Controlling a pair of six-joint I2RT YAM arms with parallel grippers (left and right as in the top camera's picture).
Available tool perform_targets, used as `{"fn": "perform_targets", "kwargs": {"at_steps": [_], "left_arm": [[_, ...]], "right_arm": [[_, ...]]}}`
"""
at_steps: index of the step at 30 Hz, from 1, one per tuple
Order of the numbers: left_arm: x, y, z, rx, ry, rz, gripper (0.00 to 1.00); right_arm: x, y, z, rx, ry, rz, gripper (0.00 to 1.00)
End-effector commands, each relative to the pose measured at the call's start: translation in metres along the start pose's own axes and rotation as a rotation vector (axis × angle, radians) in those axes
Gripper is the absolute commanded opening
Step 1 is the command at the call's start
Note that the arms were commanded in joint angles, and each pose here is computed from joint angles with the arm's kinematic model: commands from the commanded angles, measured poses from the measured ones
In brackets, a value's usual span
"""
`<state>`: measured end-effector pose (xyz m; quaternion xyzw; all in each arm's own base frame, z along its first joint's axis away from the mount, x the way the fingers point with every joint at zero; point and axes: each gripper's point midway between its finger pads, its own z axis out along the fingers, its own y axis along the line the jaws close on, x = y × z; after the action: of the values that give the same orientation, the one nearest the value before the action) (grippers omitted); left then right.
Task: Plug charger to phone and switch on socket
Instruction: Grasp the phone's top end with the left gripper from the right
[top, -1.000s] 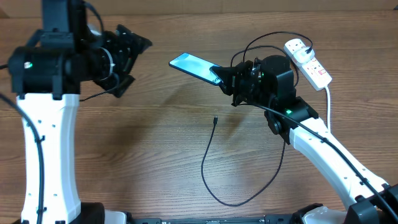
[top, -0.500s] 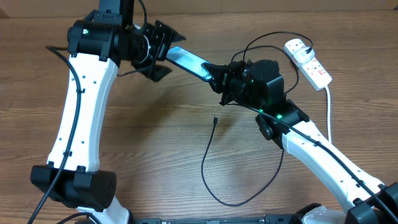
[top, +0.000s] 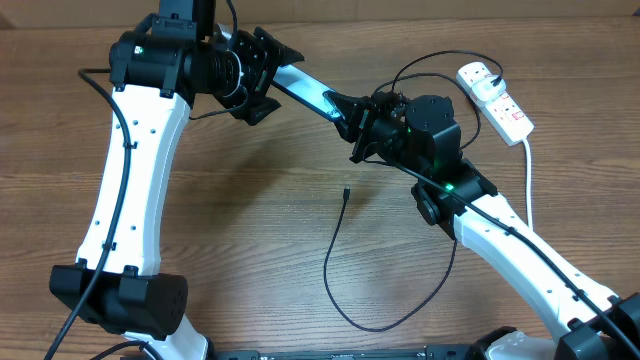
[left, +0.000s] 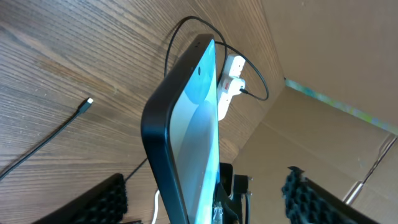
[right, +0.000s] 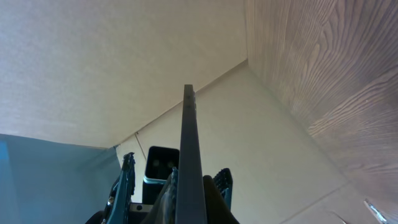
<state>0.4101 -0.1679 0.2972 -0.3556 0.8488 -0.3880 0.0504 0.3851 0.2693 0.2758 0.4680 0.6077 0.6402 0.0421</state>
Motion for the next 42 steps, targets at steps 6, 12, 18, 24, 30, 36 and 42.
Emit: {"fn": "perform_targets", "kwargs": {"at_steps": [6,12,18,24,30,36,42], "left_arm": [[0.003,-0.009,0.006,0.012,-0.017,0.058,0.66],[0.007,-0.018,0.011,0.030,-0.033,0.083,0.66],[0.006,-0.019,0.013,0.026,-0.052,0.083,0.63],[0.005,-0.019,0.013,0.027,-0.057,0.085,0.57],[0.005,-0.019,0.013,0.027,-0.056,0.073,0.48],[0.007,-0.020,0.013,0.032,-0.043,0.044,0.48],[0.015,-0.021,0.018,0.021,-0.043,0.051,0.44]], "right_arm": [[0.025,0.035,-0.010,-0.104,0.063,0.093,0.04],[0.027,0.041,-0.011,-0.128,0.067,0.085,0.04],[0.029,0.044,-0.012,-0.139,0.078,0.079,0.04],[0.028,0.036,-0.011,-0.107,0.075,0.088,0.04],[0.029,0.033,-0.010,-0.092,0.082,0.091,0.04],[0.031,0.032,-0.010,-0.091,0.083,0.090,0.06],[0.028,0.034,-0.010,-0.104,0.067,0.091,0.05]]}}
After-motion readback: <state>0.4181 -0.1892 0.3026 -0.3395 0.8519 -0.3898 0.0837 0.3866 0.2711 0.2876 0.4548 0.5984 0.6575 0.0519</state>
